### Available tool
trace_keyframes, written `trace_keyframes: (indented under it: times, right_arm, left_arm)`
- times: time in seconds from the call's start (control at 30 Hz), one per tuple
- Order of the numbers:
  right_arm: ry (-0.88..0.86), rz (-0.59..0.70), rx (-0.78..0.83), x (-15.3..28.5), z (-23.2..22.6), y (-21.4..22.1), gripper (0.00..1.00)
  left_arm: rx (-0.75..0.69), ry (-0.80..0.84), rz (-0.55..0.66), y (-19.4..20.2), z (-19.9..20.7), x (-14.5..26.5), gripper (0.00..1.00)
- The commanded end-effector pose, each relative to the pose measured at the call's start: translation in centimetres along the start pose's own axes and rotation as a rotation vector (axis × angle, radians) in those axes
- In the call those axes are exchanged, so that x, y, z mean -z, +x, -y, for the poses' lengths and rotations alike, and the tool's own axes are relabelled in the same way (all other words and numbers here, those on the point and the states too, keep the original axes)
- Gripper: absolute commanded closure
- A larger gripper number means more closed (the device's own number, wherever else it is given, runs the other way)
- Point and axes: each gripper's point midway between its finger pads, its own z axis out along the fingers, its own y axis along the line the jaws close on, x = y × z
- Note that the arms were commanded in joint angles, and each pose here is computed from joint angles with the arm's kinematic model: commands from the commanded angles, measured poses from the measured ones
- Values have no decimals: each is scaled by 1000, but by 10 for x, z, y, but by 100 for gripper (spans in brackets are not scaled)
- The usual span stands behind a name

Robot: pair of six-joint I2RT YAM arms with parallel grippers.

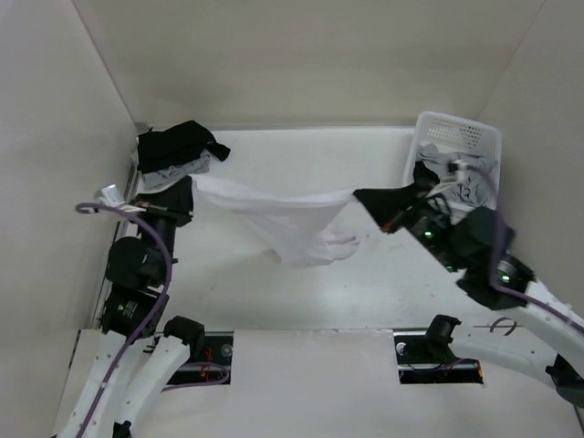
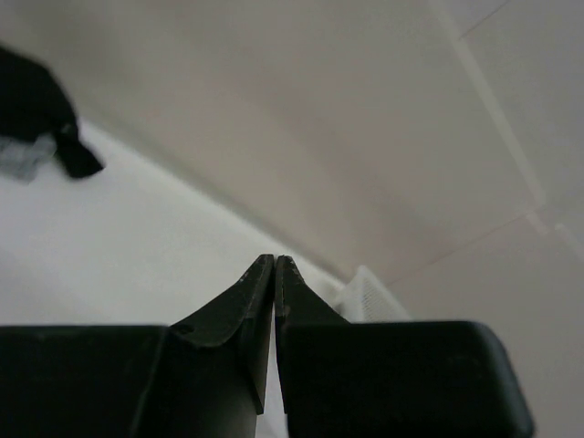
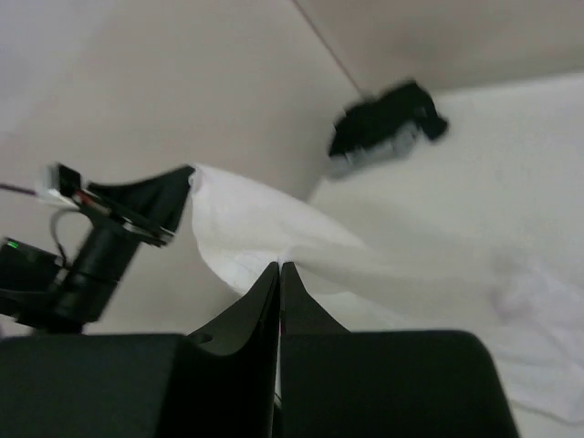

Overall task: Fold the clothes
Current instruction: Flatten the tank top out

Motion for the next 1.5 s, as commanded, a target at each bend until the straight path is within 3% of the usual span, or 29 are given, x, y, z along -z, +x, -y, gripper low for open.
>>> trace_keyframes:
  times: [0.0,0.13,0.33,0.47,0.63,0.73,0.87,1.23,1.33,1.47]
  right_arm:
    - [112,106,117,45,-5,-63,97]
    - [53,234,129,76,-47,-129,98]
    - [23,273,184,63,-77,-155,97]
    - [58,192,228,0,-48,-132,97]
    - [90,82,136,-91,37,-118,97]
    - [127,35,130,-136,70,-118,97]
    - [167,42,161,-171,85,-148,97]
    - [108,168,232,-172,30,-237,97]
    - [118,170,234,-162,25,-243,97]
    - [186,118,233,-150,46,-219,98]
  left_arm:
    - [72,173,272,-98,67,28,100]
    - [113,276,386,-151,107,52,100]
    - [57,276,409,-165,122,43,100]
    - [-10,176,313,-117,98,-11,100]
    - [-88,-42,155,-32,26,-117,100]
    - [-87,-105,118,-18,4,-166,100]
    - [-85,-81,164,-45,22,-200,100]
    - [-154,18,299,-122,82,-202,100]
    - [-189,24,323,-132,90,-193,100]
    - [-197,23,313,-122,88,-175,100]
